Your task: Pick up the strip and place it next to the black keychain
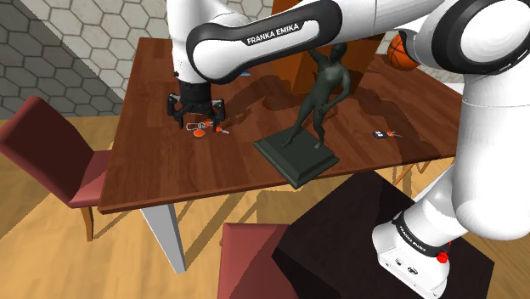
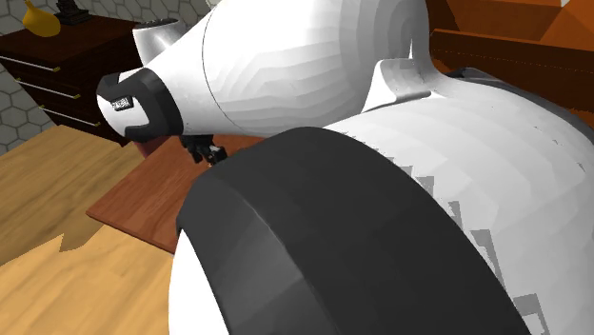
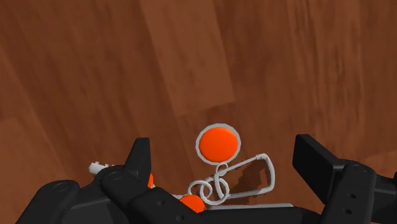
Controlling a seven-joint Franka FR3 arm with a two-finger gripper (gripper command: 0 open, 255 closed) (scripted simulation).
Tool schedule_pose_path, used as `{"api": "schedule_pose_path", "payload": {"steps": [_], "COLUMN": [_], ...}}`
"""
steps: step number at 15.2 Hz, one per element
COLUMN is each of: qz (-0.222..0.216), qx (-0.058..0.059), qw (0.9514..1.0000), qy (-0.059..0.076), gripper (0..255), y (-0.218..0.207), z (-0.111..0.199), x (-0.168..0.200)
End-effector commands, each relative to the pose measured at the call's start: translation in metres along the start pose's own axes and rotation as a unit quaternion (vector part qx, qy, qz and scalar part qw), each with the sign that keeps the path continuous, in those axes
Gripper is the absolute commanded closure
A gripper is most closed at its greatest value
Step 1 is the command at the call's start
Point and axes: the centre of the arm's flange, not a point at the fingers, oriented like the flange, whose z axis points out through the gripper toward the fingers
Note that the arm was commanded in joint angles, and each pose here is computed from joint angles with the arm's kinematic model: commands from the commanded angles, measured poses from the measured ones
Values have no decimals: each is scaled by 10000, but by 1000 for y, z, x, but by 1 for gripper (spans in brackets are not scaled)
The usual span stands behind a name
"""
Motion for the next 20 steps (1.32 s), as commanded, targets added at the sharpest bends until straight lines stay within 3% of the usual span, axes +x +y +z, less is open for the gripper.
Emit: {"api": "schedule_pose_path", "payload": {"steps": [1, 10, 11, 20], "qz": [2, 2, 2, 2], "qx": [2, 2, 2, 3], "qw": [10000, 10000, 10000, 10000], "qy": [2, 2, 2, 2], "gripper": [0, 0, 255, 255], "y": [0, 0, 0, 0], "z": [11, 19, 19, 19], "x": [0, 0, 0, 0]}}
